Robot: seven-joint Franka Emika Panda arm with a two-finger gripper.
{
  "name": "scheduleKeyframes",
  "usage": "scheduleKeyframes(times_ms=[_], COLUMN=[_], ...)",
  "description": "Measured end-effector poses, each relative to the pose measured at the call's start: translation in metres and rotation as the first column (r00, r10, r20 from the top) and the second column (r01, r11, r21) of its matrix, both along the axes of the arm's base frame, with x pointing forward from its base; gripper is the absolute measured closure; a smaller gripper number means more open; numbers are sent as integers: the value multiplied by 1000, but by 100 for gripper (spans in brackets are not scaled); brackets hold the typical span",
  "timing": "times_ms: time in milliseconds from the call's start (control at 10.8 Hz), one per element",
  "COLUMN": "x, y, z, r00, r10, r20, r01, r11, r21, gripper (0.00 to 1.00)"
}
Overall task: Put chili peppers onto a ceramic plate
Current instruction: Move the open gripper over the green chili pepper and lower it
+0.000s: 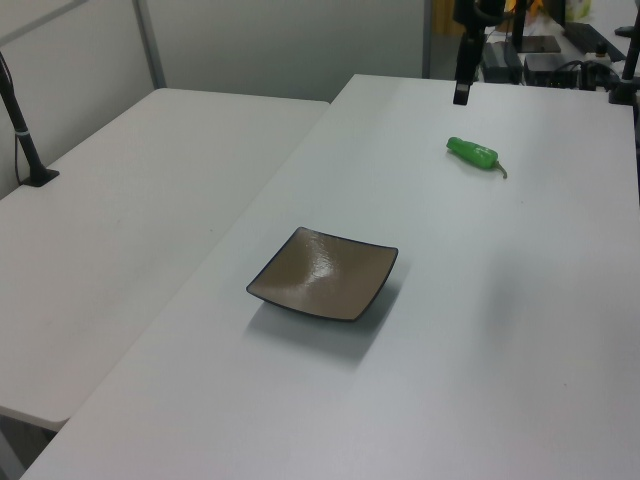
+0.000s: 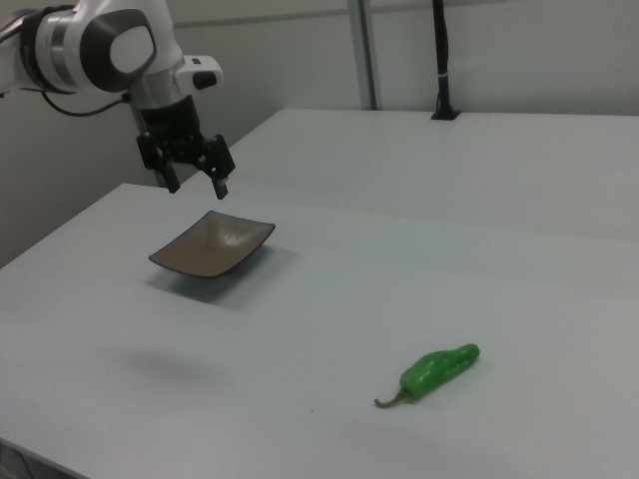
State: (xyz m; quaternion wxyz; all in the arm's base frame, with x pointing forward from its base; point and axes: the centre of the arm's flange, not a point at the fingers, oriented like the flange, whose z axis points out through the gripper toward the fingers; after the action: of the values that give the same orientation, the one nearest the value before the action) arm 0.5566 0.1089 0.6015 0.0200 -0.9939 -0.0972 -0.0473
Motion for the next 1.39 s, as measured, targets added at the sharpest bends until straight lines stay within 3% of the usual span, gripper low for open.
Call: scheduleKeyframes(times_ms=[833,1389], x=[5,40], y=[-4,-129], z=[-8,-31], r00=[1000,976], r10=[-8,-212], r20=[-14,-40], r01=[8,212], r11=[1000,977], r21=[-3,-13], gripper=[0,0])
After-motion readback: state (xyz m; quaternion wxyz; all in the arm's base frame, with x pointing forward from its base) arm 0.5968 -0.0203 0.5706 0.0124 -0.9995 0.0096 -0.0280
